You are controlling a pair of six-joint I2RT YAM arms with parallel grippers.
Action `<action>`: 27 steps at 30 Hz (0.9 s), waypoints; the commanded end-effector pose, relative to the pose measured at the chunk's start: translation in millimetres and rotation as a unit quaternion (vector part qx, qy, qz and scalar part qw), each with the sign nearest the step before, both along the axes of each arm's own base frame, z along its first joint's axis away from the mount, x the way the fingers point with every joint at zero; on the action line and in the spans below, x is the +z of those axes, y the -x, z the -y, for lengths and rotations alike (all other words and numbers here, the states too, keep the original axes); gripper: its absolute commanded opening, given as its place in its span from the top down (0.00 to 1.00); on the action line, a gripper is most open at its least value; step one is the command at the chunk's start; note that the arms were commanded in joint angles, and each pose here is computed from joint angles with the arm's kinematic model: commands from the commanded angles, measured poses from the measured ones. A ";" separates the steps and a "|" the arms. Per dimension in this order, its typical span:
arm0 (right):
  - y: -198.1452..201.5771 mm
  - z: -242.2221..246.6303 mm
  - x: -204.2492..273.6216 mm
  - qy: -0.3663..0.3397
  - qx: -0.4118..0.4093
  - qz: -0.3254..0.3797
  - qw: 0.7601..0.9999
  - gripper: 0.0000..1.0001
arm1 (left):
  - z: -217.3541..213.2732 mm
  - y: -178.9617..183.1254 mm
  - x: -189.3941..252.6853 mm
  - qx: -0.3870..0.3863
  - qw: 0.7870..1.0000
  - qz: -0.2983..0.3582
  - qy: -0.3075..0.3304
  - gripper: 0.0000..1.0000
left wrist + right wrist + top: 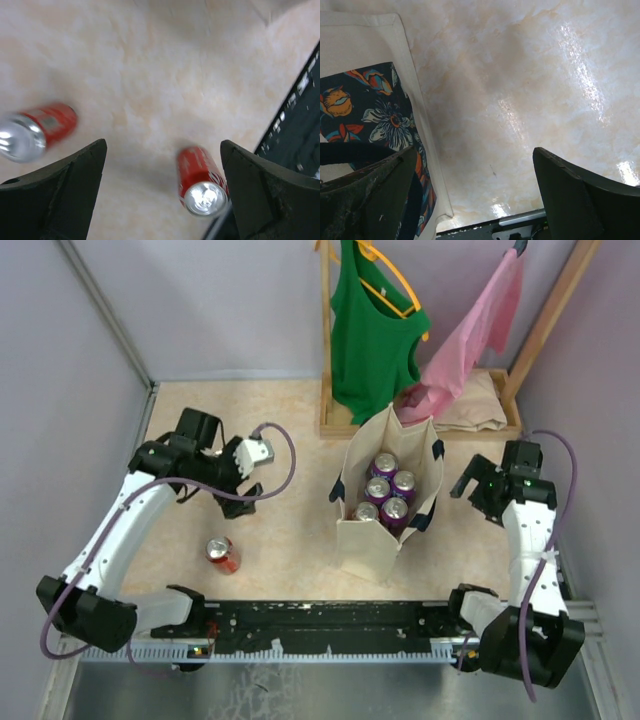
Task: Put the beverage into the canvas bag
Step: Pick up the drink from the center of the board.
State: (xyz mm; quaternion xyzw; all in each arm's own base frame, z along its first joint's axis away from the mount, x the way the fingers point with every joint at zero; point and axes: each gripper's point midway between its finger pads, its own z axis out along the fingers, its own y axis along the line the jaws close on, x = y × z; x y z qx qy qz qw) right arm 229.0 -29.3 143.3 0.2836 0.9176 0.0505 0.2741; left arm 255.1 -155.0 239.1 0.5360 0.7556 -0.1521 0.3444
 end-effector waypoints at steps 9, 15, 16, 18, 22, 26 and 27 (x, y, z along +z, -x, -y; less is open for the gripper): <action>-23.7 10.0 24.7 0.022 0.011 0.038 0.999 0.01 | -85.8 104.8 -101.4 0.025 0.976 -0.180 -0.118 0.00; -22.4 10.1 24.2 0.022 0.009 0.037 0.999 0.01 | -91.3 108.7 -116.3 0.035 0.975 -0.176 -0.128 0.00; -21.9 9.3 23.1 0.020 0.010 0.036 0.999 0.01 | -91.9 107.9 -119.3 0.036 0.975 -0.175 -0.129 0.00; -21.3 8.1 22.3 0.017 0.010 0.036 0.999 0.01 | -91.3 100.1 -124.3 0.042 0.978 -0.162 -0.129 0.00; -20.3 8.1 22.8 0.017 0.008 0.036 0.999 0.01 | -93.2 104.4 -136.0 0.037 0.973 -0.182 -0.137 0.00; -20.7 8.9 24.6 0.019 0.007 0.038 0.999 0.01 | -92.7 99.5 -140.8 0.041 0.974 -0.178 -0.137 0.00; -20.8 8.6 24.6 0.018 0.007 0.038 0.999 0.01 | -92.3 98.4 -142.0 0.041 0.974 -0.176 -0.136 0.00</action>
